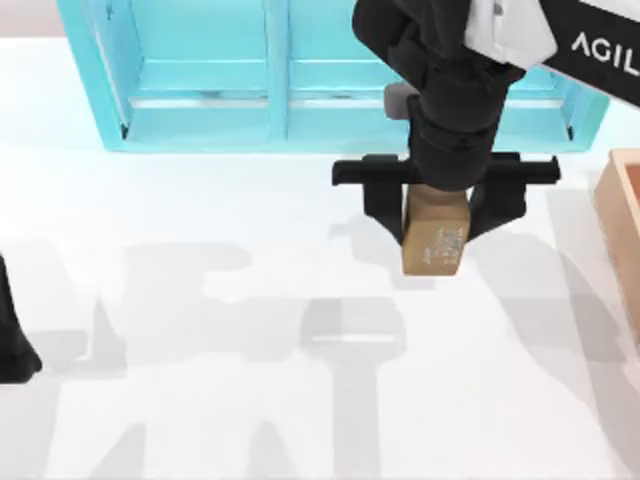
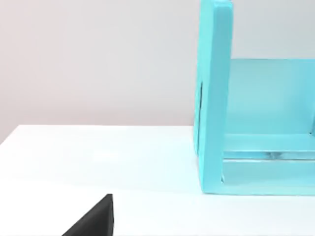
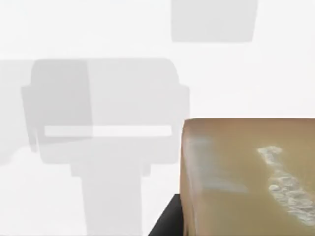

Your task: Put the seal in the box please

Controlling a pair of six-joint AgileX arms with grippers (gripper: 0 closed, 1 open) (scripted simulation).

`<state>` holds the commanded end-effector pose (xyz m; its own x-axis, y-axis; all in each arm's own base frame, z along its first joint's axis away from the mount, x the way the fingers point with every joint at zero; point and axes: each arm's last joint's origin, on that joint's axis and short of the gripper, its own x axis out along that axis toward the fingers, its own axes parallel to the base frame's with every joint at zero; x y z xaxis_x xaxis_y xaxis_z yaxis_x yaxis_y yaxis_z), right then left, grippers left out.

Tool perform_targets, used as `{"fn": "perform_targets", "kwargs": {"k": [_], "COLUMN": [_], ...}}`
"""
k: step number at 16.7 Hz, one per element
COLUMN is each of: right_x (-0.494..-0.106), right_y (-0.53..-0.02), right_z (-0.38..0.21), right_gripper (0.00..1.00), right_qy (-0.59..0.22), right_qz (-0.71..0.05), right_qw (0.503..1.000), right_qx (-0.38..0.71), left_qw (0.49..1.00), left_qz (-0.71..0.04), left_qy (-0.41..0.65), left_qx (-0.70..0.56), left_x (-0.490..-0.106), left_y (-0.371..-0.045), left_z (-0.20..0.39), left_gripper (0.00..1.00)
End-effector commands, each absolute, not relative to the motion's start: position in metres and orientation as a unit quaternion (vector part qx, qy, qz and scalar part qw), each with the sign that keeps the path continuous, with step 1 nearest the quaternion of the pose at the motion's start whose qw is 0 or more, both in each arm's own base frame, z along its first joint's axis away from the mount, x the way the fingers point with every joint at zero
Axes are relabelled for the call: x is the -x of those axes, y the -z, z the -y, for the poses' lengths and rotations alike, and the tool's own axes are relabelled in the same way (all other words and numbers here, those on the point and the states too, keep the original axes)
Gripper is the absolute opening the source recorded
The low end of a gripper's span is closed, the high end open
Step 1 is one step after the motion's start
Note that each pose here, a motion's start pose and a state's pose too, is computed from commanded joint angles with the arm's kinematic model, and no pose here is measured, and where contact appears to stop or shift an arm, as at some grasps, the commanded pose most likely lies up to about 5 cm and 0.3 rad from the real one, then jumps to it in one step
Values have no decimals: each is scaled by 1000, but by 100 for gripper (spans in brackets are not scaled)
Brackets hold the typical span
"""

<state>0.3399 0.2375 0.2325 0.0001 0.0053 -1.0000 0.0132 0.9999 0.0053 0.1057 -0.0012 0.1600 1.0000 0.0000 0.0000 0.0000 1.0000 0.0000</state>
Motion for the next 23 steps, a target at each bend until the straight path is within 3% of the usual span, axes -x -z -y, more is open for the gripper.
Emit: {"fn": "perform_targets", "kwargs": {"k": [7, 12, 17, 23], "right_x": [-350, -375, -350, -319], "right_y": [-237, -252, -265, -275], "right_z": [-213, -90, 51, 99], "right_gripper": [0, 0, 0, 0], "right_qy": [2, 5, 4, 3], "right_qz": [-706, -708, -714, -708], "right_qw": [708, 706, 700, 707], "right_qx": [-8, -6, -4, -4], "left_qw": [1000, 1000, 1000, 1000], "left_qz": [0, 0, 0, 0], "left_qy": [0, 0, 0, 0], "left_qx": [0, 0, 0, 0], "left_x": [-106, -106, -106, -106], "left_y": [-160, -160, -160, -160], "left_z": [1, 1, 1, 1], "left_gripper": [100, 100, 100, 100]}}
